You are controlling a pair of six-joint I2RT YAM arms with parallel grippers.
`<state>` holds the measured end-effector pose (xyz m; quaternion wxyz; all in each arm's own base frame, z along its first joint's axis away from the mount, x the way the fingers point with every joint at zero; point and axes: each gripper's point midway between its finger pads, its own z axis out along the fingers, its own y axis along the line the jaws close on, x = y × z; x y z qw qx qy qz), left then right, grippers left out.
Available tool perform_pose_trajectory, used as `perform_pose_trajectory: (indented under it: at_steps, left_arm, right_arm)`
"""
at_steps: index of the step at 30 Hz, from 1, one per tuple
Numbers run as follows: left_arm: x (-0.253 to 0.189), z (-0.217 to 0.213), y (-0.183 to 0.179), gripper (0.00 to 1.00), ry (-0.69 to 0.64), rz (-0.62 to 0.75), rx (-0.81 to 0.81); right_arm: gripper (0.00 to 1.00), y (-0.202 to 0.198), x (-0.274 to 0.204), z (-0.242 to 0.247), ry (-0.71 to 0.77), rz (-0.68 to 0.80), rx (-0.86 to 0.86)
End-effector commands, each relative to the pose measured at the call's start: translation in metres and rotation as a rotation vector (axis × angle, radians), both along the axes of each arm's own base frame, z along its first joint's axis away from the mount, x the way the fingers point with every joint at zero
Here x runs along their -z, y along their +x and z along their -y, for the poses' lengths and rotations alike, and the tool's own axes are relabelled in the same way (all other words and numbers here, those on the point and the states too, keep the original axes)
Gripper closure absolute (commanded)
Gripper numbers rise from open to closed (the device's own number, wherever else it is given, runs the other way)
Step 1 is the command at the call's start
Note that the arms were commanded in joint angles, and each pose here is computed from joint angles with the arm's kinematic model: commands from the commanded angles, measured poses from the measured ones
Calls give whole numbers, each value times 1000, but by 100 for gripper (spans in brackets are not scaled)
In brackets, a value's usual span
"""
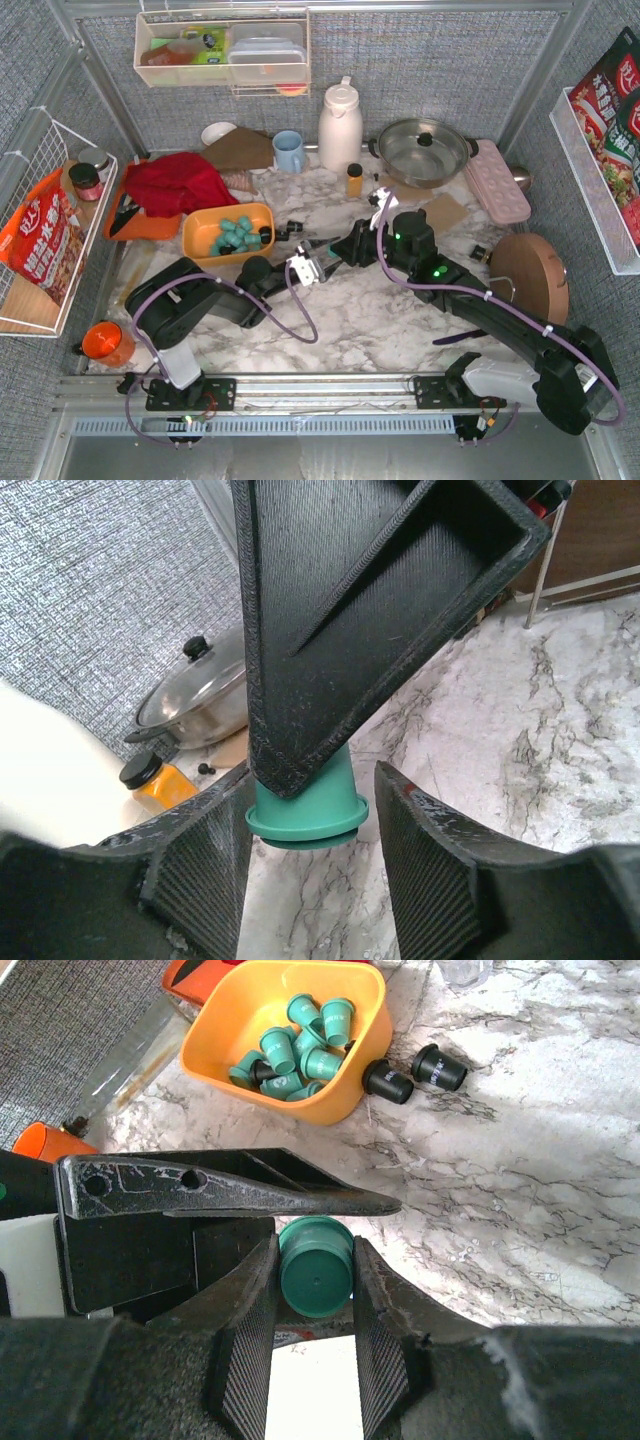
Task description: Mix the coffee capsules in the storage basket
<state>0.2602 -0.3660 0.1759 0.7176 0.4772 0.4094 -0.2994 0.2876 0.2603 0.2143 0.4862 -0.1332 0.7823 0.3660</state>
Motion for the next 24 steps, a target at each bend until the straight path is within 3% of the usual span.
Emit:
perform_pose_trajectory:
  at_steps: [1,8,10,14,17,20,24]
  left_arm:
    - [-11,-3,0,43,-29,31,-13]
    - [-14,-6,2,52,-40,38,-35]
    - [-14,-7,2,54,-43,41,-39]
    - [-14,-9,3,54,-42,38,-48]
    - [-10,-13,5,54,-42,19,-71]
    - [-5,-23,11,55,-57,-35,-136]
    - [11,-63,41,55,-106,-204,-374]
  right_arm:
    - [86,2,-6,-3,16,17,-4]
    - [78,1,-5,-3,9,10,-7]
    - [67,1,-5,-2,9,10,-7]
    - [29,1,-9,-1,8,17,-4]
    - [13,2,-16,3,0,41,14]
    - [7,6,-25,13,-34,81,55]
    - [6,17,-26,30,-129,143,120]
